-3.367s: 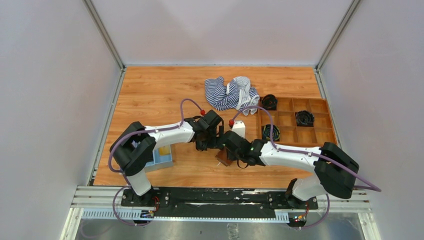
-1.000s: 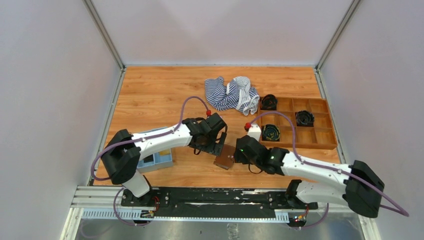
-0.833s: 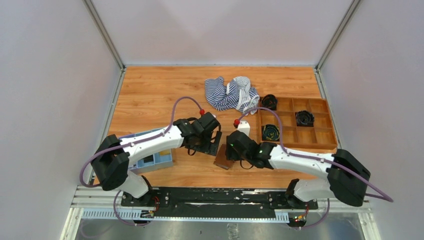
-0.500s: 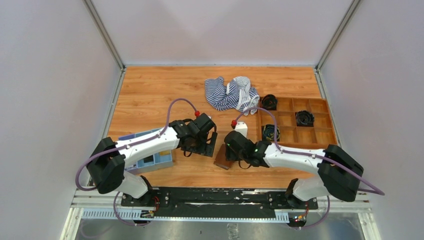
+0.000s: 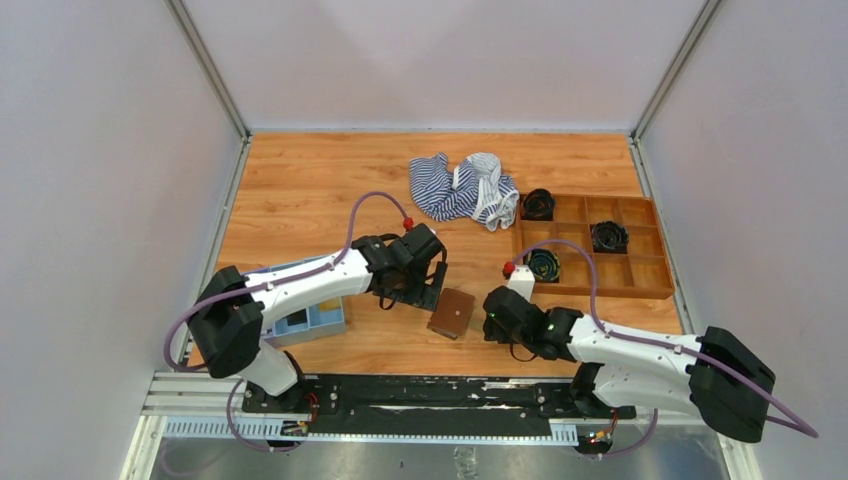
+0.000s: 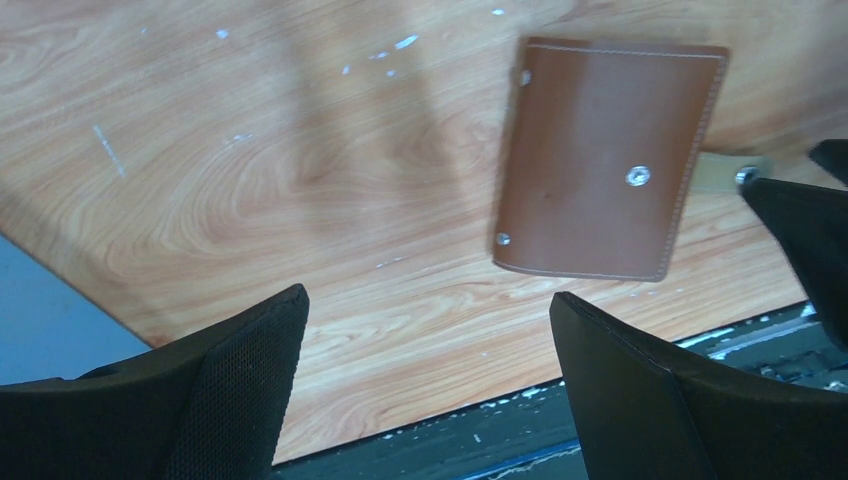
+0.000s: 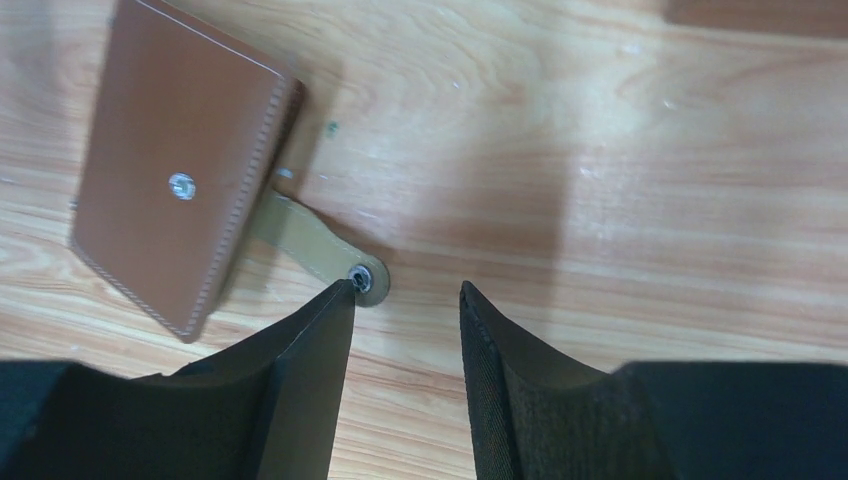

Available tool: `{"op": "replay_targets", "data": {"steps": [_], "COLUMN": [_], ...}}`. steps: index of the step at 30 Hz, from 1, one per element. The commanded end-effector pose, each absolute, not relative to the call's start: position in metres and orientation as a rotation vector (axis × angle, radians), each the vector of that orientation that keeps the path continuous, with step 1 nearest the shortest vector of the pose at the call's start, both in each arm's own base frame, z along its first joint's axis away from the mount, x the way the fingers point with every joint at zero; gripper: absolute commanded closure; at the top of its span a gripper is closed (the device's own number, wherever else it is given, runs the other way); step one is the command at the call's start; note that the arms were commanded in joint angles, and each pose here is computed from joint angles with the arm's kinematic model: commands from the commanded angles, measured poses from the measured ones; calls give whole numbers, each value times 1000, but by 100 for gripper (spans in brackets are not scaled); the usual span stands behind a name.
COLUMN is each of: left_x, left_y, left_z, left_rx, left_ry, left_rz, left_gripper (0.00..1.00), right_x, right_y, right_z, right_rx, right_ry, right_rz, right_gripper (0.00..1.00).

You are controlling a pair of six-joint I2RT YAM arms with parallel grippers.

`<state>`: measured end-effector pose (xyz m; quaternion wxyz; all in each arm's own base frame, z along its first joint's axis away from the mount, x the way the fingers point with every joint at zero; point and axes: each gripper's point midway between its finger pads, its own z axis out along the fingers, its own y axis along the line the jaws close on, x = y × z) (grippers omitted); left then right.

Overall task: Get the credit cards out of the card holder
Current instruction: Open the card holder at the center of the board.

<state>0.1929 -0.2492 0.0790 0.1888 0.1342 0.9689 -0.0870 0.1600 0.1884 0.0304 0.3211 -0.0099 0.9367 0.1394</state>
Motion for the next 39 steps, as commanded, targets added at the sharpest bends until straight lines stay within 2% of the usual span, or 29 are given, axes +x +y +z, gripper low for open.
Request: {"op": "replay_targets", "data": {"steps": [1,8,14,18,24,27,31,36,39], "left_x": [196,189,184,179,180,182,188,189,189], "left_y": [-270,-302,-323,-338,-356,-358,-350,-341,-342], "left_z": [90,90,79,66,49,44,39,39,45], "left_rx": [447,533,560,587,596,597,593,630,643], "left_ry": [2680,2634,2605,2582,2565,2556,2534,2507,2485], "left_rz": [-257,-228,-160,-94,-35,-8,55,122,124], "left_gripper": [5,8,9,9,11,13,23,26,33], "right_x": [157,156,152,150,144,142,141,142,143], "right_y": [166,159,152,136,102,94,92,92,91], "right_z": [16,15,35,49,55,57,59,61,63], "right_rx": [72,113,218,305,390,404,410,415,418], "right_ry": [2479,2462,2376,2292,2241,2231,2232,2231,2227], "right_rz": [282,280,431,489,432,416,409,401,397], "right_gripper": [53,52,49,49,48,47,47,47,47]}}
